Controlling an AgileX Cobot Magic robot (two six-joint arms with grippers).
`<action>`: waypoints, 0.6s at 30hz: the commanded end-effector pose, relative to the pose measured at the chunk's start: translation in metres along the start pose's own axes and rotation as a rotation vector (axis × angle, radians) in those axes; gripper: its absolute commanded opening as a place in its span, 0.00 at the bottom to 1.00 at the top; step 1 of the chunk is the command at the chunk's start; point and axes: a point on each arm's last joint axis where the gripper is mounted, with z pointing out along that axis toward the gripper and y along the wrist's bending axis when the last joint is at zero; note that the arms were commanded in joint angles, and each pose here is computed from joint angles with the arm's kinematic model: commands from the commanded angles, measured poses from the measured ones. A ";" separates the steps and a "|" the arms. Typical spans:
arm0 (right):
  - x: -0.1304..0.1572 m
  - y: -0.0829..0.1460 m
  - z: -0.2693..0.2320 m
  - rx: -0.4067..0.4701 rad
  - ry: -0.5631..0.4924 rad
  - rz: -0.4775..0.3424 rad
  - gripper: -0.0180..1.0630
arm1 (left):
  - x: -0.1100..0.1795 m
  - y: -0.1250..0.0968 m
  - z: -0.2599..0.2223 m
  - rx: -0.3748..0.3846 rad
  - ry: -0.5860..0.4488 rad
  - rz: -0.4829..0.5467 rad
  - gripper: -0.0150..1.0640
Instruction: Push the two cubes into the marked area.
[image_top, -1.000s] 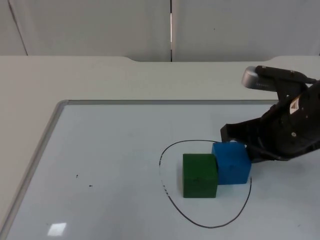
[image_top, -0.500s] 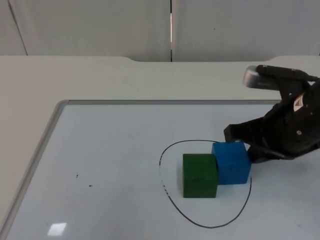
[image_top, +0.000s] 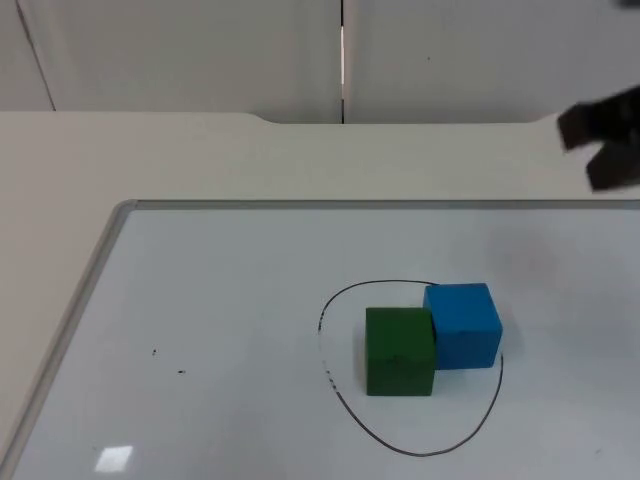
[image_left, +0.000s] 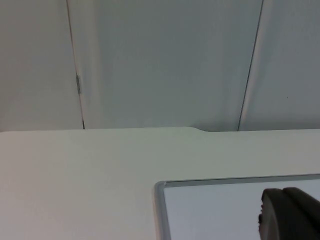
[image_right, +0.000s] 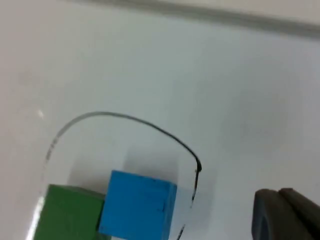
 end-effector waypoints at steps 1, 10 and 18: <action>-0.006 -0.001 -0.027 -0.002 -0.062 -0.016 0.02 | 0.000 -0.001 -0.001 0.004 -0.007 -0.010 0.01; -0.006 -0.003 -0.109 -0.019 -0.242 -0.121 0.02 | 0.000 -0.001 -0.001 0.003 -0.006 -0.009 0.01; 0.016 -0.009 -0.178 -0.026 -0.365 -0.150 0.02 | 0.000 0.000 -0.001 0.002 -0.005 -0.007 0.01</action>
